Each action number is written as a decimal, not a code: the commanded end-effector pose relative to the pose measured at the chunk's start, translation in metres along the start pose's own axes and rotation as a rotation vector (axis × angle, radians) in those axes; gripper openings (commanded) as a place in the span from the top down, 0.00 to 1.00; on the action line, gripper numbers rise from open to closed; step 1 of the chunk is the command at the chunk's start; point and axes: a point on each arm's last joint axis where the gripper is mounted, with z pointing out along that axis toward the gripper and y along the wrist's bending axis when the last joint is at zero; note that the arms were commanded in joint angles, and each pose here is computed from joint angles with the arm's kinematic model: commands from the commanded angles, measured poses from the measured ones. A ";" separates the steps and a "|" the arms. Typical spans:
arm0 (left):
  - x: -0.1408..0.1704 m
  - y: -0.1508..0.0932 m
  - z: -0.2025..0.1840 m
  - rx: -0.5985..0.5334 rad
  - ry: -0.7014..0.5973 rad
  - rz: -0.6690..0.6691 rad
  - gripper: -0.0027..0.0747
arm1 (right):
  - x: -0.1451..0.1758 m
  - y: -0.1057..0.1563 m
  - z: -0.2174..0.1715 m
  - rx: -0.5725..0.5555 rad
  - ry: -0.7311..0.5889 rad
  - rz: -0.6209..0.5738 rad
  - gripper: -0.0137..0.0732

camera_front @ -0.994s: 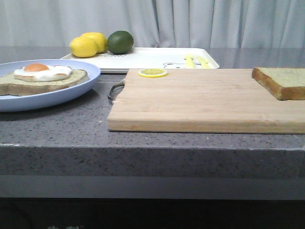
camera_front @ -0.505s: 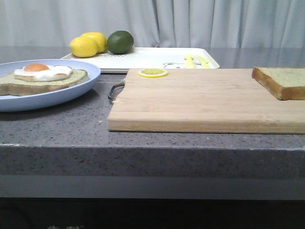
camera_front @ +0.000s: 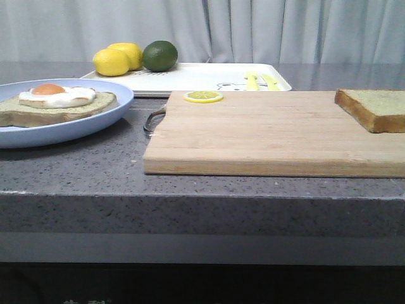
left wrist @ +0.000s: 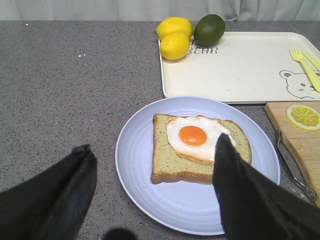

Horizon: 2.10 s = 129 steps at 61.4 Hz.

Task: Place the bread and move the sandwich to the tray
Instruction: 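Grasp the bread slice edge with the right gripper and lift it, then carry the bread slice with the right gripper over the egg toast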

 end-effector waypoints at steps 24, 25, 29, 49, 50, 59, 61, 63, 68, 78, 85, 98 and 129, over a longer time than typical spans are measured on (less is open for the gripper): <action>-0.016 -0.001 -0.005 0.004 -0.104 0.002 0.33 | -0.001 0.021 -0.007 -0.176 0.014 -0.040 0.42; -0.016 -0.001 -0.005 0.004 -0.104 0.002 0.33 | -0.001 0.021 -0.007 -0.177 0.013 -0.039 0.42; -0.016 -0.001 -0.005 0.003 -0.104 0.004 0.33 | -0.001 0.022 -0.007 -0.184 0.012 -0.038 0.46; -0.016 -0.001 -0.005 0.003 -0.104 0.004 0.33 | 0.000 0.030 -0.013 -0.202 -0.009 -0.052 0.68; -0.016 -0.001 -0.005 0.003 -0.104 0.004 0.33 | 0.001 0.031 -0.013 -0.202 -0.012 -0.055 0.70; -0.016 -0.001 -0.005 0.002 -0.104 0.006 0.33 | 0.003 0.041 -0.021 -0.211 -0.042 -0.081 0.78; -0.016 -0.001 -0.005 0.002 -0.104 0.006 0.33 | 0.004 0.044 -0.024 -0.214 -0.051 -0.088 0.80; -0.016 -0.001 -0.005 0.002 -0.104 0.006 0.33 | 0.005 0.048 -0.026 -0.219 -0.062 -0.096 0.81; -0.016 -0.001 -0.005 0.002 -0.104 0.006 0.33 | 0.008 0.058 -0.033 -0.237 -0.093 -0.115 0.84; -0.016 0.000 -0.005 0.001 -0.104 0.007 0.33 | 0.016 0.083 -0.051 -0.287 -0.173 -0.165 0.87; -0.016 0.000 -0.005 0.001 -0.104 0.007 0.33 | 0.023 0.104 -0.064 -0.358 -0.240 -0.188 0.88; -0.016 0.000 -0.005 0.001 -0.104 0.007 0.33 | 0.042 0.154 -0.065 -0.533 -0.246 -0.256 0.88; -0.017 0.000 -0.006 0.001 -0.112 0.007 0.33 | 0.115 0.278 0.039 -0.666 -0.184 -0.221 0.88</action>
